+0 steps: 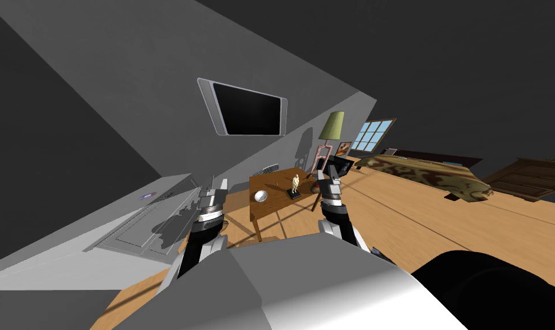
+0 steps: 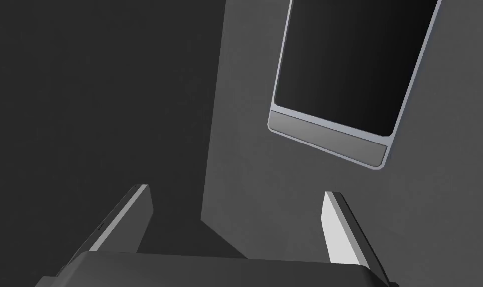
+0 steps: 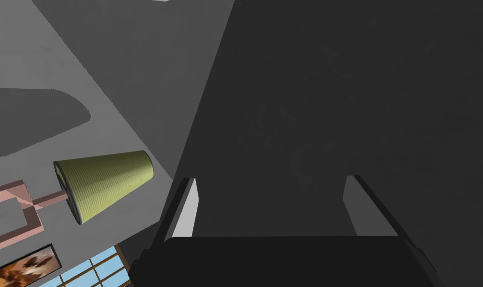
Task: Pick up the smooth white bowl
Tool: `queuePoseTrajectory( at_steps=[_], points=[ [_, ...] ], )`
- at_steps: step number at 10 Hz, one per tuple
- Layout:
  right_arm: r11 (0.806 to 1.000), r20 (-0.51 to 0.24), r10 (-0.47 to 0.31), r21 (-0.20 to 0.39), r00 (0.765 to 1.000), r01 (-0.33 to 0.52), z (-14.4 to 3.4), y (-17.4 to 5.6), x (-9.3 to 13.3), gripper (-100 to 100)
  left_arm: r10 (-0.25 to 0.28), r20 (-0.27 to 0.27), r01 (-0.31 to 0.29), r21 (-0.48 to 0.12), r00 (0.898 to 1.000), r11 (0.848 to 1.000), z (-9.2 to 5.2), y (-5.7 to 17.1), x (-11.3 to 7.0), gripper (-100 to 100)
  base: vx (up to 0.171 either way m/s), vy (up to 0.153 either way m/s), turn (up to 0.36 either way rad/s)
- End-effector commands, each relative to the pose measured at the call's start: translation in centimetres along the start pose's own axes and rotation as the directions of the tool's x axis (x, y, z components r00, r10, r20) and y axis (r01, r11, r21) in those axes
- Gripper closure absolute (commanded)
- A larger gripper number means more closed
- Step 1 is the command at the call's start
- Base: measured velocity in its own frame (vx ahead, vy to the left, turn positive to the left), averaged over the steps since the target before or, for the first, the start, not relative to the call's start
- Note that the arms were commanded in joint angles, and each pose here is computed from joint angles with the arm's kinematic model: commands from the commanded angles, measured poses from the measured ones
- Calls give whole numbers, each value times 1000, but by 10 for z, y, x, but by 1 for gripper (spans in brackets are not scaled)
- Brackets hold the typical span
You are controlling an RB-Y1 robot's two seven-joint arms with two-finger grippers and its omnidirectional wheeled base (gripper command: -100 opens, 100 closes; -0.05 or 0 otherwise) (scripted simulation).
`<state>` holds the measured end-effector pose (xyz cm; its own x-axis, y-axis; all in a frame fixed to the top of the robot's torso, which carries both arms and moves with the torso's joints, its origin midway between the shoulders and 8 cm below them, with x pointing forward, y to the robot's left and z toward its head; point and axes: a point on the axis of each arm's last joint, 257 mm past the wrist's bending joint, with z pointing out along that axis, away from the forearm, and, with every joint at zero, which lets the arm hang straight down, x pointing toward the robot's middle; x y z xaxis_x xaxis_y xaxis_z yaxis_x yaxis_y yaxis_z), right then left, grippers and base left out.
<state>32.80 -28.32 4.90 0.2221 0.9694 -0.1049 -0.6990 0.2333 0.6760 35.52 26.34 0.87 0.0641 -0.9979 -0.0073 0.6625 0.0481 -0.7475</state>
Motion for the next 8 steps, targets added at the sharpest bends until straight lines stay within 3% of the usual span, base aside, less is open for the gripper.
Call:
queuePoseTrajectory(
  at_steps=[1,5,8],
  points=[
    [1000,0,0,0,1000,0,0,0,0,0,29,-36,-30,-29,999,999,3,13,3,-100,-14,1,-1],
    [1000,0,0,0,1000,0,0,0,0,0,82,-81,-90,-96,993,991,11,46,4,-100,-22,-2,-4],
    [1000,0,0,0,1000,0,0,0,0,0,126,-104,-143,-171,986,975,18,81,-1,-100,-28,-7,-5]
  ],
)
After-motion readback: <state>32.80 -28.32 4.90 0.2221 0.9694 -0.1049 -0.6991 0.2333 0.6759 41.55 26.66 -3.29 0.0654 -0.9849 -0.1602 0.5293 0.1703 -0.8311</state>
